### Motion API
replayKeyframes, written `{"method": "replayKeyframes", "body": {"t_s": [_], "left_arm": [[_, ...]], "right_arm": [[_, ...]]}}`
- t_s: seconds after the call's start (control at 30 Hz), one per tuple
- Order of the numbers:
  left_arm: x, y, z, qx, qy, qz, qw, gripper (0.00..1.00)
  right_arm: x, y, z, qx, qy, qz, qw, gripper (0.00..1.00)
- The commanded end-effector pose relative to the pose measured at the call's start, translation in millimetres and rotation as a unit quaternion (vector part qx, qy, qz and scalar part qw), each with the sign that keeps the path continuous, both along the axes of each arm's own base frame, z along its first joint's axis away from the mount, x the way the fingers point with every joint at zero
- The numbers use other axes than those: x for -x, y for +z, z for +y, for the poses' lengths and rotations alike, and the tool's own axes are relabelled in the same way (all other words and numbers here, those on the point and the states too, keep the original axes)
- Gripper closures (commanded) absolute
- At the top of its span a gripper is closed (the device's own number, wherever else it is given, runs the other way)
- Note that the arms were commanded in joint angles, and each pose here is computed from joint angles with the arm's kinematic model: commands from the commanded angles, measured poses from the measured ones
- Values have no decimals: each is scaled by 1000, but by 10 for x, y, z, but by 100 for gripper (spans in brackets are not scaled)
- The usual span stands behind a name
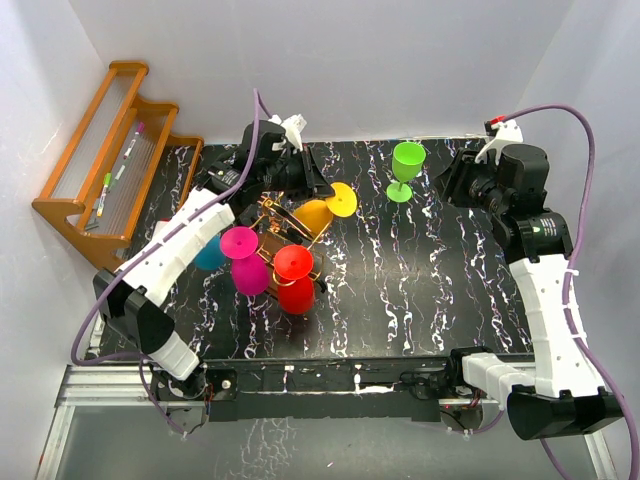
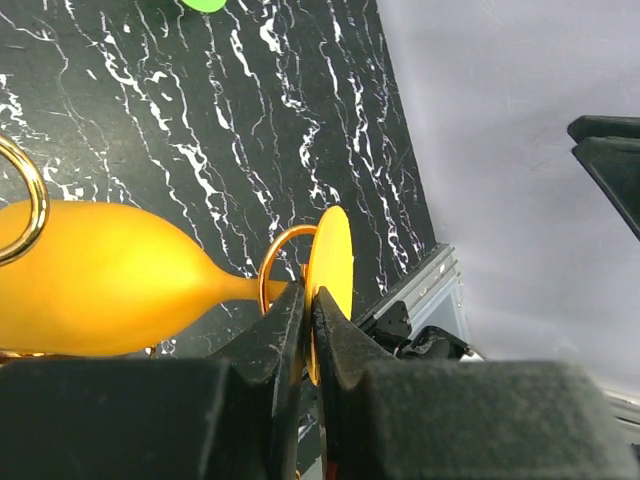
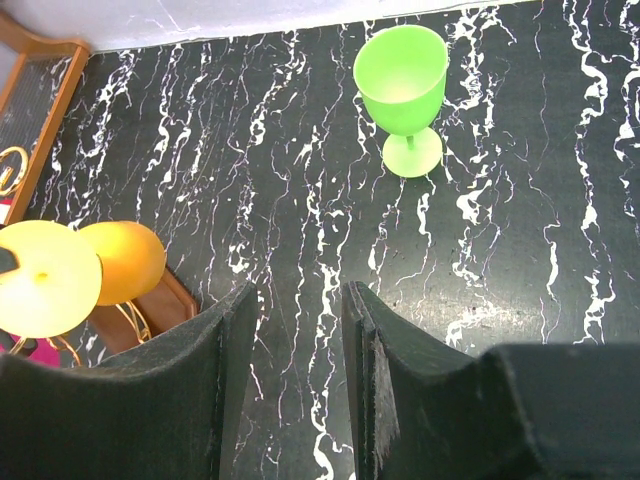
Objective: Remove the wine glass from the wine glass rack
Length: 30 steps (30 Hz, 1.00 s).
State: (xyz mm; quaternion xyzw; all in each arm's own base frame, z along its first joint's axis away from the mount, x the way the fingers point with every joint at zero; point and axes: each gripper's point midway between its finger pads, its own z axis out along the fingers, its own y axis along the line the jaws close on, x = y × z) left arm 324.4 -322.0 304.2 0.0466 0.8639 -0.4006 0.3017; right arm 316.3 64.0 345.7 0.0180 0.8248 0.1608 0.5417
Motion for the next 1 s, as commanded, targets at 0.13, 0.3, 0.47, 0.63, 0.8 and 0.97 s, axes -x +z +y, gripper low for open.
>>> {"method": "replayKeyframes", "body": {"t_s": [0.13,0.3,0.47,0.63,0.8,0.97], "left_arm": [[420,332,-57,63,-78,2,995,95],[559,346,-89,82,-110,9,990,95],[621,419,-165,111,-142,2,984,95],[578,619,-261,145,-158,-23,976,96],[511,921,-321,160,-174,-72,969,98],[525,1174,-367,185,-196,-108,957,99]], "right_arm": [[-4,247,92,-14,23,-47,999,59],[69,292,302,-35,84,-48,995,60],[181,365,447,-53,129,-47,989,59],[302,506,505,-60,149,-63,985,55],[524,634,726,-84,228,-67,968,52],[783,645,979,-124,330,-45,935,50]]}}
